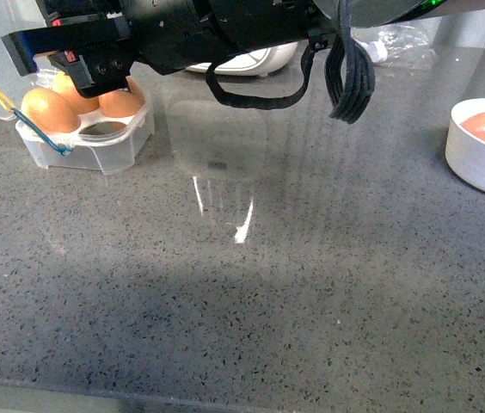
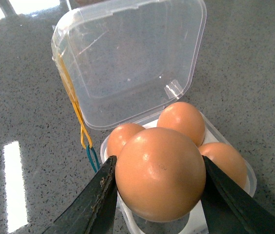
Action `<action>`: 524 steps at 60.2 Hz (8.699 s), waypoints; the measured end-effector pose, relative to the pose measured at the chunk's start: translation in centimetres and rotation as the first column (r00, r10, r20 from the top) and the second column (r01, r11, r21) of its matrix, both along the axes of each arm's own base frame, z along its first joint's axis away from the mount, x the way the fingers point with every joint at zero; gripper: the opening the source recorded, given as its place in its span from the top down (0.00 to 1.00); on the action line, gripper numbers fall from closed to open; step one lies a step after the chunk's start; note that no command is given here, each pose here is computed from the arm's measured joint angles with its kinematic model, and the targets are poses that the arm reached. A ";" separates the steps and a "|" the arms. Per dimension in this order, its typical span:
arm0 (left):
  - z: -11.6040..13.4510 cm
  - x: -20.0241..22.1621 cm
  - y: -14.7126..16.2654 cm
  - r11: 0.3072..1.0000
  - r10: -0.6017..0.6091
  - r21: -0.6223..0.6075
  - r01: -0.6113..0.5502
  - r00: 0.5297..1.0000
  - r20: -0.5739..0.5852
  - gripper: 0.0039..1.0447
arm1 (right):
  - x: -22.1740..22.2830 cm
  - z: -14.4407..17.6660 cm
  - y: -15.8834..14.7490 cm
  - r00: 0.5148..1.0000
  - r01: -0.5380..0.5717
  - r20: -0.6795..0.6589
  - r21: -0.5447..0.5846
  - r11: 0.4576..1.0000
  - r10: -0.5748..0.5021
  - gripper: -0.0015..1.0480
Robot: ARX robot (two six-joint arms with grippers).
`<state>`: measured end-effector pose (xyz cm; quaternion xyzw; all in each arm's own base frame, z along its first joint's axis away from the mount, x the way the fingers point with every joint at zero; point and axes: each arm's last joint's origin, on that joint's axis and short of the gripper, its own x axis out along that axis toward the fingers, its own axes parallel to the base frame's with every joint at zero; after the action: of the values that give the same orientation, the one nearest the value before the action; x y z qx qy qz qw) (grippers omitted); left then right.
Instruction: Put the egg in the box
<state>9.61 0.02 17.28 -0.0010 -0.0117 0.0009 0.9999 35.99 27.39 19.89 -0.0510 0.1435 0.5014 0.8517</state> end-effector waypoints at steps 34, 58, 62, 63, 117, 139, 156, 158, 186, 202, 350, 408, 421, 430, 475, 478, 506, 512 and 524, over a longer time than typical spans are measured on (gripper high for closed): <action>0.0 0.0 0.0 1.000 0.000 0.000 0.000 1.000 0.000 0.06 | 0.0 -0.7 0.2 1.000 -0.006 0.000 -0.020 1.000 0.006 0.42; 0.0 0.0 0.0 1.000 0.000 0.000 0.000 1.000 0.000 0.06 | 0.0 0.4 -1.1 0.999 0.029 0.021 -0.003 1.000 -0.029 0.07; 0.0 0.0 0.0 1.000 0.000 0.000 0.000 1.000 0.000 0.06 | -0.1 1.3 -2.0 0.998 0.058 0.038 0.016 0.998 -0.059 0.07; 0.0 0.0 0.0 1.000 0.000 0.000 0.000 1.000 0.000 0.06 | -0.2 1.5 -2.3 0.997 0.069 0.043 0.022 0.997 -0.070 0.07; 0.0 0.0 0.0 1.000 0.000 0.000 0.000 1.000 0.000 0.06 | -12.8 12.1 -22.2 0.716 0.570 0.330 0.234 0.788 -0.616 0.07; 0.0 0.0 0.0 1.000 0.000 0.000 0.000 1.000 0.000 0.06 | -20.1 8.5 -24.8 0.531 0.772 0.297 0.216 0.597 -0.794 0.21; 0.0 0.0 0.0 1.000 0.000 0.000 0.000 1.000 0.000 0.06 | -22.7 3.1 -26.1 0.463 0.837 0.206 0.219 0.501 -0.862 0.68; 0.0 0.0 0.0 1.000 0.000 0.000 0.000 1.000 0.000 0.06 | -22.9 2.6 -26.2 0.466 0.836 0.203 0.218 0.504 -0.861 0.75; 0.0 0.0 0.0 1.000 0.000 0.000 0.000 1.000 0.000 0.06 | -24.3 -0.8 -27.4 0.459 0.839 0.199 0.223 0.497 -0.866 0.97; 0.0 0.0 0.0 1.000 0.000 0.000 0.000 1.000 0.000 0.06 | -24.8 -1.7 -27.4 0.459 0.838 0.201 0.226 0.497 -0.865 0.97; 2.5 4.2 -0.1 0.945 0.061 -0.291 -0.149 0.955 -0.290 0.06 | -26.2 -3.4 -27.4 0.458 0.838 0.198 0.231 0.495 -0.867 0.07; 7.0 22.9 6.7 0.968 0.049 -0.223 -0.115 0.958 -0.281 0.06 | -26.2 -3.4 -27.4 0.458 0.838 0.198 0.231 0.495 -0.867 0.07; 5.8 24.0 5.3 0.986 0.032 -0.146 -0.083 0.946 -0.323 0.06 | -26.2 -3.4 -27.4 0.458 0.838 0.198 0.231 0.495 -0.867 0.07; 6.0 24.2 2.9 0.991 -0.012 -0.127 -0.030 0.948 -0.317 0.06 | -26.2 -3.4 -27.4 0.458 0.838 0.198 0.231 0.495 -0.867 0.07; 7.7 19.9 -6.0 0.982 -0.188 -0.034 0.188 0.918 -0.350 0.06 | -26.2 -3.4 -27.4 0.458 0.838 0.198 0.231 0.495 -0.867 0.07; 8.5 19.3 -5.9 0.982 -0.189 -0.035 0.188 0.923 -0.334 0.06 | -26.2 -3.4 -27.4 0.458 0.838 0.198 0.231 0.495 -0.867 0.07; 15.9 8.0 -5.2 0.988 -0.153 0.007 0.156 0.980 -0.130 0.06 | -26.2 -3.4 -27.4 0.458 0.838 0.198 0.231 0.495 -0.867 0.07; 16.3 6.4 -4.9 0.988 -0.154 -0.003 0.155 0.981 -0.120 0.06 | -26.2 -3.4 -27.4 0.458 0.838 0.198 0.231 0.495 -0.867 0.07; 16.7 4.9 -4.8 0.989 -0.145 0.005 0.146 0.985 -0.097 0.06 | -26.2 -3.4 -27.4 0.458 0.838 0.198 0.231 0.495 -0.867 0.07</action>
<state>14.54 -4.73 34.01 0.0041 0.0366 -0.0723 0.9967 9.76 0.02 16.54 -0.0018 -0.0012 0.0013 1.0000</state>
